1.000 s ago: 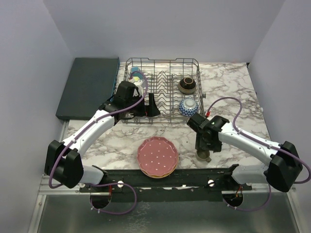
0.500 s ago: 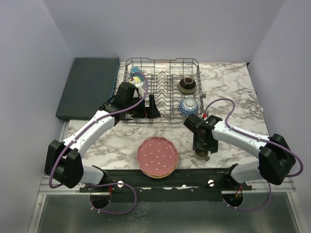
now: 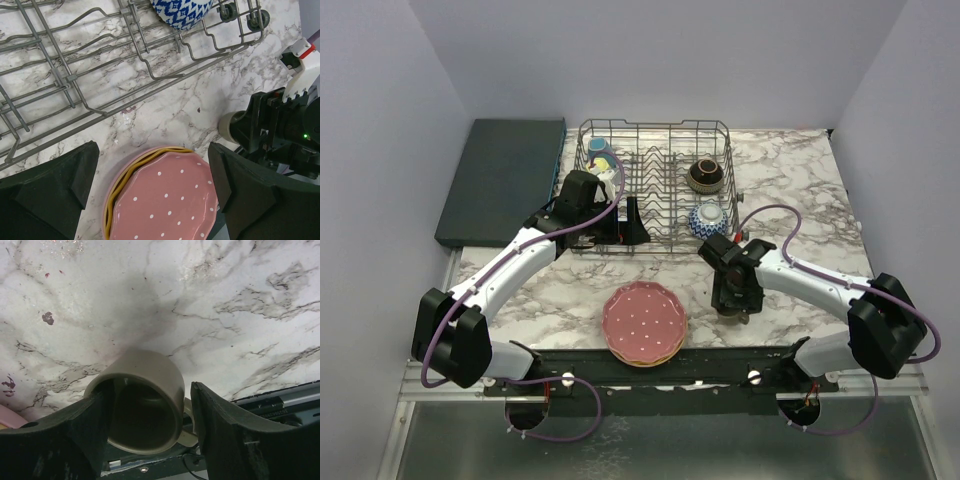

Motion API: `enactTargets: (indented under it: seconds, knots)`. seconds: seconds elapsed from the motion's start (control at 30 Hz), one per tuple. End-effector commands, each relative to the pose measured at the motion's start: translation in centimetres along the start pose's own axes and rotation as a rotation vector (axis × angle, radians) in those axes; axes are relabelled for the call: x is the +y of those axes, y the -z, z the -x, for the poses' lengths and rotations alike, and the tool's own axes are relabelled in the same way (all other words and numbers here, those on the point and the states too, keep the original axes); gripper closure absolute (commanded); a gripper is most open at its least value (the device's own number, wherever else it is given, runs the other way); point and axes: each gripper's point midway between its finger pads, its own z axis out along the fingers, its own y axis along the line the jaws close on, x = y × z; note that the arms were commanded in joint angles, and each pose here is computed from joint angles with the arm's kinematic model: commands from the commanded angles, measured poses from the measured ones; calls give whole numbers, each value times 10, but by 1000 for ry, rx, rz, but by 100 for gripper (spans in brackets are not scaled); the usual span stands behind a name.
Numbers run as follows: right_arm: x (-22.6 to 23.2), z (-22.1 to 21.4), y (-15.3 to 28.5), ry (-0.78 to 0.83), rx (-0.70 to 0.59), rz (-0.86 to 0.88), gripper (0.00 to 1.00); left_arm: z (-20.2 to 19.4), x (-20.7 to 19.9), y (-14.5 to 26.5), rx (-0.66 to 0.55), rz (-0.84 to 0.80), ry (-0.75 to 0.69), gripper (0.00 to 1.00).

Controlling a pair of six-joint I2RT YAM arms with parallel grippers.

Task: Load the mixed dishes into the dish rack
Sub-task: Pick up the cup at the center of the board.

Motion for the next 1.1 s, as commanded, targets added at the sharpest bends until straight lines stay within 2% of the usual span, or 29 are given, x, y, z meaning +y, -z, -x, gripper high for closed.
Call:
enactTargets:
  seconds: [0.0,0.33,0.73,1.07]
  knots:
    - [7,-2,-7,1,14,33,33,-3,-4,1,3,-18,-18,1]
    - [14,0,-8,10,15,56,38,-3,-2,1,1,-11,-21,1]
    - [10,-5,-9,5,22,58,55,-4,0,-2,9,-7,-17,1]
    - [6,-8,-7,5,26,57,58,-4,0,-1,8,-8,-18,1]
